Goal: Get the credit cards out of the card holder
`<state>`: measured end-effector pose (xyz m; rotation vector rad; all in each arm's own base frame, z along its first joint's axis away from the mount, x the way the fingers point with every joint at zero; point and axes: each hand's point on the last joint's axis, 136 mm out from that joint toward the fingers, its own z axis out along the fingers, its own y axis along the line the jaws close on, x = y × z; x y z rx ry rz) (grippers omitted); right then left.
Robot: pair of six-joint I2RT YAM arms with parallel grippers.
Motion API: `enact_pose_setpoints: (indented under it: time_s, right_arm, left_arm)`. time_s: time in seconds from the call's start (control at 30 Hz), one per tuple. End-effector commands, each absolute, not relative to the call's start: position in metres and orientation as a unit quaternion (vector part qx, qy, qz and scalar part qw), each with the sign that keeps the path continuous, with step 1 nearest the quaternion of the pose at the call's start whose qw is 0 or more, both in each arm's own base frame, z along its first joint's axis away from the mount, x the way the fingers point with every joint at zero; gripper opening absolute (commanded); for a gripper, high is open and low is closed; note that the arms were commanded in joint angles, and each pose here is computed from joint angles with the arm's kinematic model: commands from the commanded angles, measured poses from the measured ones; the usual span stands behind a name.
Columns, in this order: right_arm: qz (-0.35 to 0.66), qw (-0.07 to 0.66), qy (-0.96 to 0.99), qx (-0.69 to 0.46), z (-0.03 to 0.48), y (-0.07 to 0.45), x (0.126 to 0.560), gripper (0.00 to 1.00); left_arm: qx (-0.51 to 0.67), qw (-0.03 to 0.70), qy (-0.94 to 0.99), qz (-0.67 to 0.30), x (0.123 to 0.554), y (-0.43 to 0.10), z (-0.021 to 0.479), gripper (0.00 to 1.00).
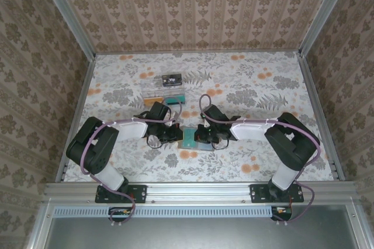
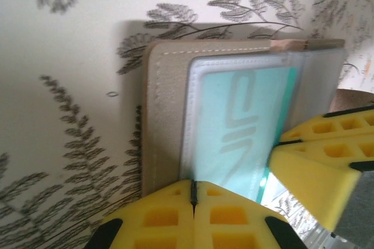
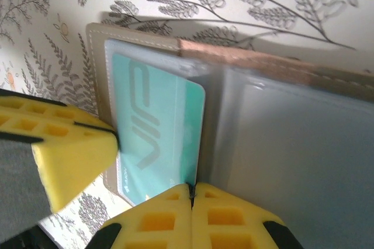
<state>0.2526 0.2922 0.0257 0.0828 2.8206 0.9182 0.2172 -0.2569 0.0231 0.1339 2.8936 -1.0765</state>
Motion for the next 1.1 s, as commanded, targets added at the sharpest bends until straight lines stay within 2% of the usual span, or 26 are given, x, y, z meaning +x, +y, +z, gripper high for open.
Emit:
enact_pose_setpoints:
  time_s: [0.0, 0.2, 0.27, 0.33, 0.47, 0.67, 0.73, 0.83, 1.07]
  right_arm:
    - [0.297, 0.079, 0.95, 0.045, 0.024, 0.275, 0.244, 0.0]
    - [0.306, 0.083, 0.947, 0.044, 0.026, 0.274, 0.243, 0.0]
    - [0.311, 0.082, 0.946, 0.044, 0.026, 0.277, 0.244, 0.08]
    - [0.315, 0.083, 0.944, 0.047, 0.025, 0.279, 0.245, 0.23]
    - [0.319, 0.083, 0.943, 0.053, 0.019, 0.282, 0.248, 0.28]
    - [0.327, 0.079, 0.94, 0.062, 0.011, 0.286, 0.251, 0.25]
    - [0.323, 0.081, 0.941, 0.063, 0.011, 0.283, 0.25, 0.15]
    - [0.315, 0.087, 0.943, 0.066, 0.011, 0.276, 0.249, 0.07]
    - [0.307, 0.092, 0.944, 0.078, 0.013, 0.246, 0.241, 0.06]
  left_arm:
    - [0.029, 0.012, 0.951, -0.309, 0.207, -0.235, 0.011, 0.0]
    - [0.032, 0.012, 0.949, -0.314, 0.206, -0.237, 0.012, 0.0]
    - [0.035, 0.011, 0.949, -0.314, 0.206, -0.239, 0.012, 0.0]
    - [0.038, 0.012, 0.948, -0.315, 0.205, -0.24, 0.012, 0.0]
    - [0.037, 0.01, 0.948, -0.315, 0.204, -0.241, 0.011, 0.0]
    - [0.041, 0.01, 0.947, -0.318, 0.204, -0.244, 0.012, 0.0]
    - [0.042, 0.011, 0.947, -0.318, 0.204, -0.244, 0.012, 0.0]
    - [0.042, 0.012, 0.948, -0.315, 0.203, -0.243, 0.012, 0.0]
    - [0.042, 0.011, 0.949, -0.312, 0.203, -0.241, 0.011, 0.0]
